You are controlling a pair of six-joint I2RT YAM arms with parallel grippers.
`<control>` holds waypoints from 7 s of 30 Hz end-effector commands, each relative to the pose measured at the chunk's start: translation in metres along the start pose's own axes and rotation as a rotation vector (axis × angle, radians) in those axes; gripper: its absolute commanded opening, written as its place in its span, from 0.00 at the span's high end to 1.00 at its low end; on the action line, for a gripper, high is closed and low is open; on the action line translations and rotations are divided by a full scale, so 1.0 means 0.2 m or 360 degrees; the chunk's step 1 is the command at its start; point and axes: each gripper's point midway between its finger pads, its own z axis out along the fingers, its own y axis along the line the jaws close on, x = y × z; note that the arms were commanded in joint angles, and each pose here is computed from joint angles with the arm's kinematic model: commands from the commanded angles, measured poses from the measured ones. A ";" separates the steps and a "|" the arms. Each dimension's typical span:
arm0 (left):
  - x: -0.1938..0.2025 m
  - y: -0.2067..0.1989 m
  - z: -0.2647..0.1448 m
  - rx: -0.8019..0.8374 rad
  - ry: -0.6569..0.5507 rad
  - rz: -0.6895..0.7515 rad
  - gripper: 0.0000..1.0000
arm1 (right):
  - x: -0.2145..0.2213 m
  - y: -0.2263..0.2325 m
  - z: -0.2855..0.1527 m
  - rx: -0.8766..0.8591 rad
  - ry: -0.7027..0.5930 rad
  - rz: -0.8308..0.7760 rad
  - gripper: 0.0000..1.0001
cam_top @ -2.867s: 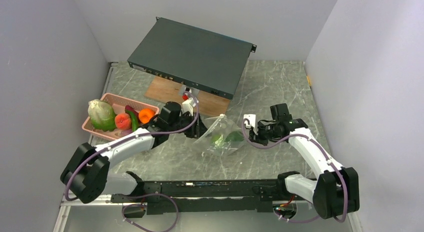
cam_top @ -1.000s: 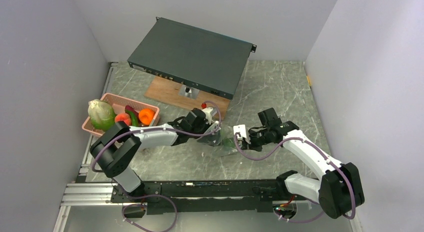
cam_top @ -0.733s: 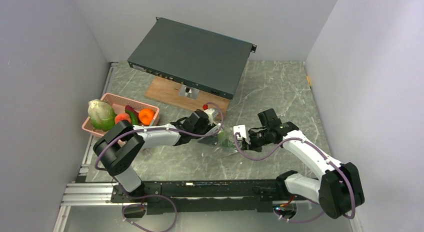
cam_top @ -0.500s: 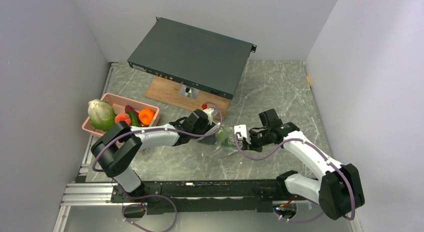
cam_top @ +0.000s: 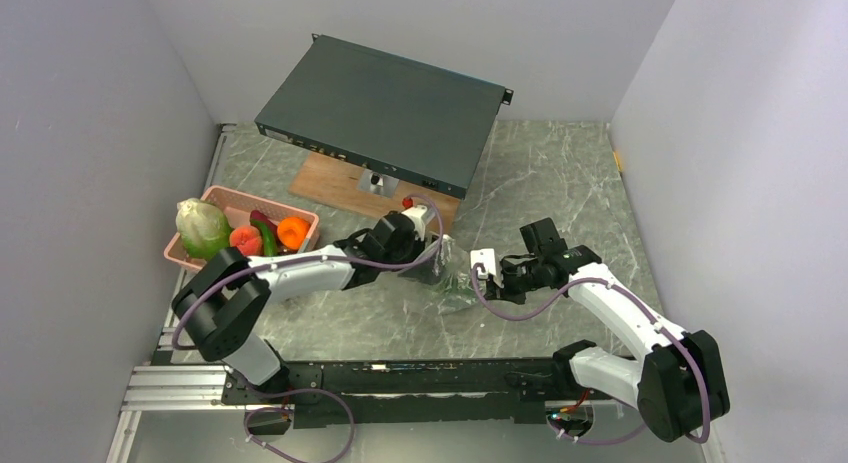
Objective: Open the zip-top bag and remove the fake food
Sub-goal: Pick up the fake vegetable from the zipper food storage bag, then place the fake vegetable in the bin.
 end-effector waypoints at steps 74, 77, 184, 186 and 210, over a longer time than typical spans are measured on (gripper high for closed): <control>-0.09 -0.09 -0.62 0.0068 -0.0081 0.0429 1.00 | 0.12 -0.05 -0.07 0.0163 -0.0071 0.0139 0.97; -0.10 -0.05 -0.65 0.0015 -0.0127 0.0421 1.00 | 0.12 -0.04 -0.07 0.0160 -0.0072 0.0136 0.95; -0.39 1.23 -1.53 -0.1504 -0.0651 -0.0051 0.00 | 0.18 -0.08 -0.12 0.0219 -0.0069 0.0238 0.94; -0.38 1.14 -1.49 -0.1340 -0.0632 -0.0083 0.00 | 0.18 -0.08 -0.13 0.0220 -0.0073 0.0233 0.94; -0.48 0.03 -1.15 0.0349 -0.0803 0.0283 0.00 | 0.16 -0.07 -0.13 0.0211 -0.0090 0.0207 0.94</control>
